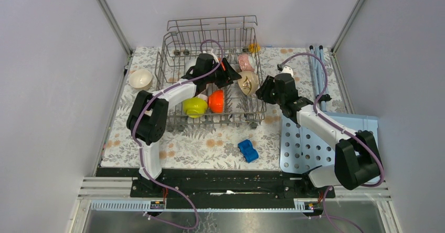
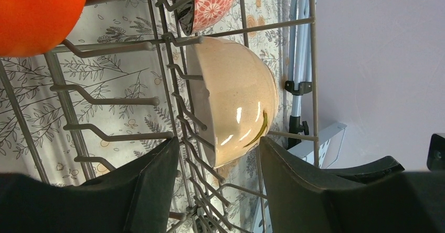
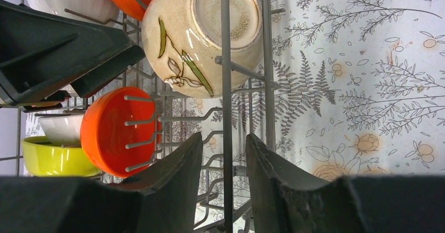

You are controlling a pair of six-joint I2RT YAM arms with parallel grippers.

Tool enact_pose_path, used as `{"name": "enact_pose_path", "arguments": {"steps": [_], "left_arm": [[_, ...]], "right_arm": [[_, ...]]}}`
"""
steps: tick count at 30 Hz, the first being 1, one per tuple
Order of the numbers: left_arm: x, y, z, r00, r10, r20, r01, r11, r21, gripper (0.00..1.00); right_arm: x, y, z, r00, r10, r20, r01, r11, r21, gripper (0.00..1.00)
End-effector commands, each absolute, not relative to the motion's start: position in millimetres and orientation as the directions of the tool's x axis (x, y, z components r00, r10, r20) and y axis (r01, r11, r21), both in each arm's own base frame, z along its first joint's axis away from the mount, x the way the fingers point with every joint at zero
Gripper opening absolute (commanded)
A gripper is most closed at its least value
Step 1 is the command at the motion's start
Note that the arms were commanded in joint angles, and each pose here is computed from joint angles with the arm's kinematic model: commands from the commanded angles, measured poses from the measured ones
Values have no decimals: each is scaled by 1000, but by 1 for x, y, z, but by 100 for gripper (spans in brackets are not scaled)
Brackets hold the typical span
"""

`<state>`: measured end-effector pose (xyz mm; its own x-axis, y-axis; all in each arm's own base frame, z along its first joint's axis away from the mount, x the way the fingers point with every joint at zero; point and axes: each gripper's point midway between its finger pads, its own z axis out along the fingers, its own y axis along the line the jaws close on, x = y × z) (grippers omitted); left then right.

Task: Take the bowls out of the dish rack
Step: Pick up the bowl from the dish rack.

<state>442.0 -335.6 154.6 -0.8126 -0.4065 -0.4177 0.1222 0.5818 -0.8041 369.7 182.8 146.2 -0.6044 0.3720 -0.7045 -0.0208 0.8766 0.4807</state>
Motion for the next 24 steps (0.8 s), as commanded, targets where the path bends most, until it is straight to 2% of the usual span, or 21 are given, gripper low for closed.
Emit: {"name": "enact_pose_path", "arguments": {"steps": [1, 6, 12, 24], "left_arm": [[436, -362, 194, -793, -374, -482, 258, 510, -821, 62], [439, -351, 208, -751, -398, -527, 263, 552, -791, 70], [441, -340, 221, -712, -414, -567, 261, 592, -762, 72], [429, -360, 223, -719, -427, -549, 255, 573, -779, 75]], "right_arm": [[372, 185, 160, -575, 389, -720, -49, 862, 504, 43], [370, 181, 162, -567, 383, -729, -45, 869, 492, 45], [368, 178, 163, -560, 382, -735, -39, 874, 484, 46], [367, 178, 166, -559, 391, -731, -40, 868, 495, 46]]}}
